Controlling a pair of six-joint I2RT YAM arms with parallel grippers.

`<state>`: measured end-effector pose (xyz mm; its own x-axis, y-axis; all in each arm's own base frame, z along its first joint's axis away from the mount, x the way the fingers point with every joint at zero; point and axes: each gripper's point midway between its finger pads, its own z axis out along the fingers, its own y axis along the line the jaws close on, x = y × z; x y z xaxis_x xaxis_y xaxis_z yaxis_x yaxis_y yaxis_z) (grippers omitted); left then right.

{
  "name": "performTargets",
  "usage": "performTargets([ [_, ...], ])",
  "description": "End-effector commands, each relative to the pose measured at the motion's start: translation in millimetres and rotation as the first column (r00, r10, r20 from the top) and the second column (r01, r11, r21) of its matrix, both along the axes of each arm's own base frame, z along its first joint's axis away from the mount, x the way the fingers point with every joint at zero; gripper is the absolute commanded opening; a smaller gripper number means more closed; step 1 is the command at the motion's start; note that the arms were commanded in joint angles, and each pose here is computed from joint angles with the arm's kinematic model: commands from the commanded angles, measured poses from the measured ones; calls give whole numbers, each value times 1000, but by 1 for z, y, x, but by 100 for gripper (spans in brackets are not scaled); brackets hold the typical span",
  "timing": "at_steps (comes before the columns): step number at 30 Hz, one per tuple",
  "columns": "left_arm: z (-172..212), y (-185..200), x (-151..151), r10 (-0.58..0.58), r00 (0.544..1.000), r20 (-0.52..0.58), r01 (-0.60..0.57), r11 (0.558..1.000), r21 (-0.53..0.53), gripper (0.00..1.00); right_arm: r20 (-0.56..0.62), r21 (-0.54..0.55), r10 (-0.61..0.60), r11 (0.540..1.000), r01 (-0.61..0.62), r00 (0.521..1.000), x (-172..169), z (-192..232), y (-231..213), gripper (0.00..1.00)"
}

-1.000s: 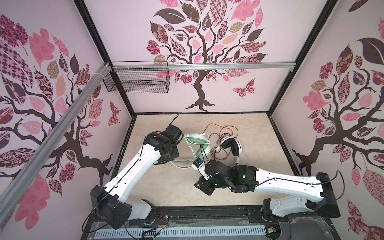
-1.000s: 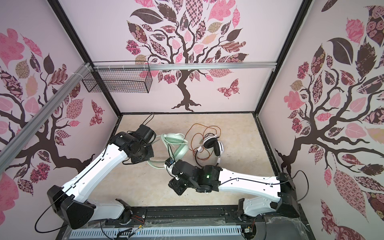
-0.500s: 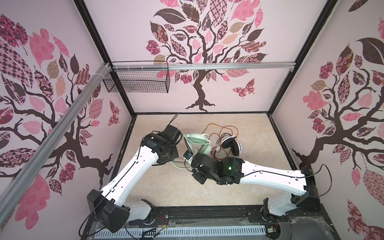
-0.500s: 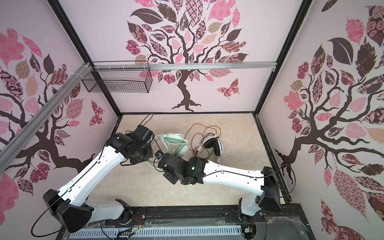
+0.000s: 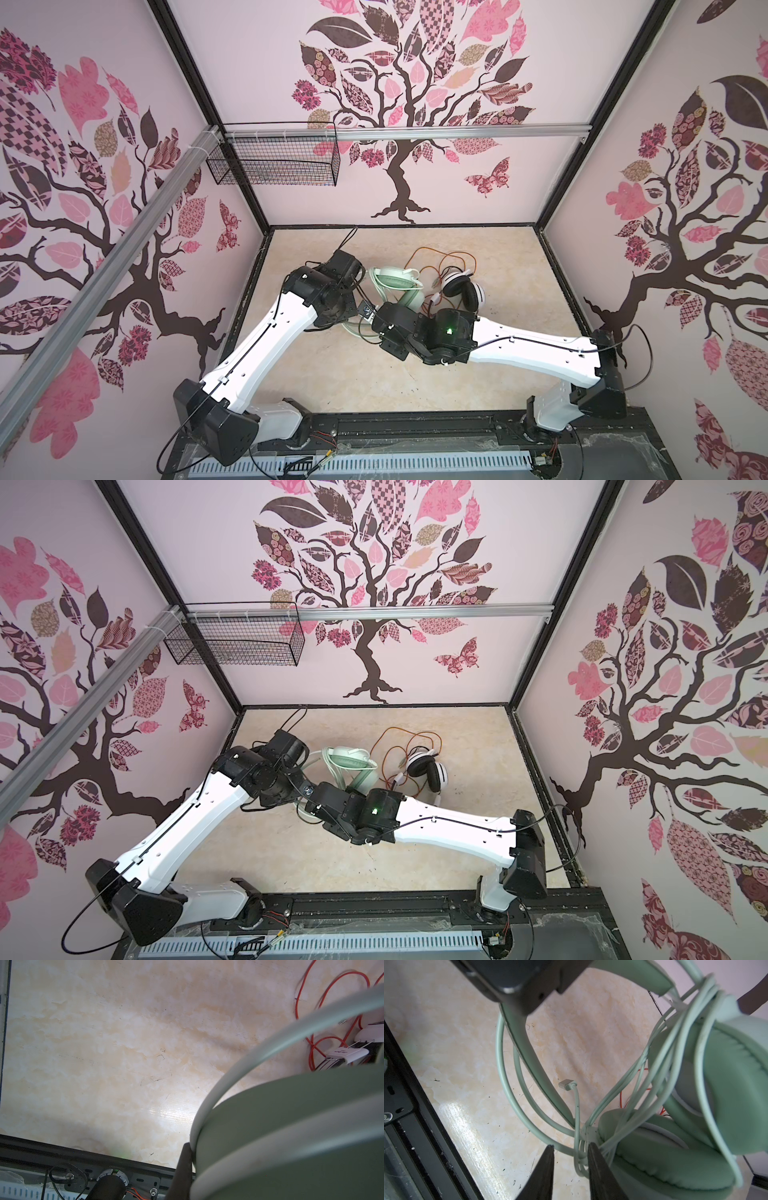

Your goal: Wrap the headphones

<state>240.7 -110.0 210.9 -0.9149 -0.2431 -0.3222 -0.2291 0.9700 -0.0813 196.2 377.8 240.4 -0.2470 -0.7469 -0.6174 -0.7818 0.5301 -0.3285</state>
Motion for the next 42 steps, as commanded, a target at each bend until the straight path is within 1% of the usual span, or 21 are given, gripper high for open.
performTargets([
  [1, 22, -11, 7, -18, 997, 78, 23, 997, -73, 0, 5, -81, 5, 997, -4, 1000, 9, -10, -3, 31],
  [7, 25, -11, 6, -29, 996, 87, 35, 997, -72, 0, -38, -105, -26, 994, 22, 999, 18, -27, -9, 32],
  [10, 27, -8, 6, -31, 995, 96, 36, 998, -56, 0, -72, -100, -12, 995, 5, 997, 12, -31, -8, 32],
  [13, 29, -5, 7, -32, 994, 105, 36, 998, -41, 0, -132, -86, 8, 996, -19, 991, 3, -37, -8, 33],
  [17, 33, -5, 8, -38, 993, 115, 43, 998, -40, 0, -174, -120, 12, 992, -34, 985, -4, -49, -13, 33],
  [20, 38, -5, 8, -41, 992, 123, 47, 998, -44, 0, -179, -154, -7, 988, -21, 984, -3, -56, -17, 33],
  [23, 41, -5, 7, -44, 990, 131, 51, 997, -50, 0, -154, -194, -41, 981, 11, 987, 2, -60, -24, 32],
  [25, 43, -6, 6, -45, 990, 135, 53, 997, -54, 0, -153, -211, -52, 977, 19, 987, 3, -63, -26, 28],
  [26, 44, -5, 7, -45, 989, 139, 53, 997, -54, 0, -158, -212, -51, 977, 17, 986, 2, -63, -25, 22],
  [27, 44, -5, 6, -45, 989, 141, 53, 997, -53, 0, -165, -212, -51, 977, 15, 985, 1, -64, -25, 12],
  [28, 45, -5, 7, -45, 989, 143, 53, 997, -51, 0, -172, -209, -49, 978, 12, 984, 0, -64, -24, 5],
  [29, 45, -4, 7, -45, 989, 144, 52, 997, -49, 0, -178, -206, -48, 979, 10, 983, -1, -64, -24, 1],
  [30, 45, -4, 7, -45, 989, 143, 52, 998, -44, 0, -181, -202, -47, 979, 10, 982, -2, -63, -24, 0],
  [32, 43, -2, 7, -42, 989, 140, 47, 998, -35, 0, -183, -185, -52, 983, 18, 982, -2, -59, -23, 0],
  [35, 41, -1, 8, -38, 990, 136, 43, 999, -31, 0, -175, -121, -60, 992, 39, 983, 0, -46, -22, 0],
  [38, 37, 0, 8, -30, 991, 133, 34, 999, -23, 0, -174, -8, -76, 997, 75, 982, 1, -23, -22, 0],
  [42, 29, 2, 9, -20, 992, 122, 21, 1000, -8, 0, -191, 173, -66, 980, 100, 979, -5, 11, -21, 0],
])
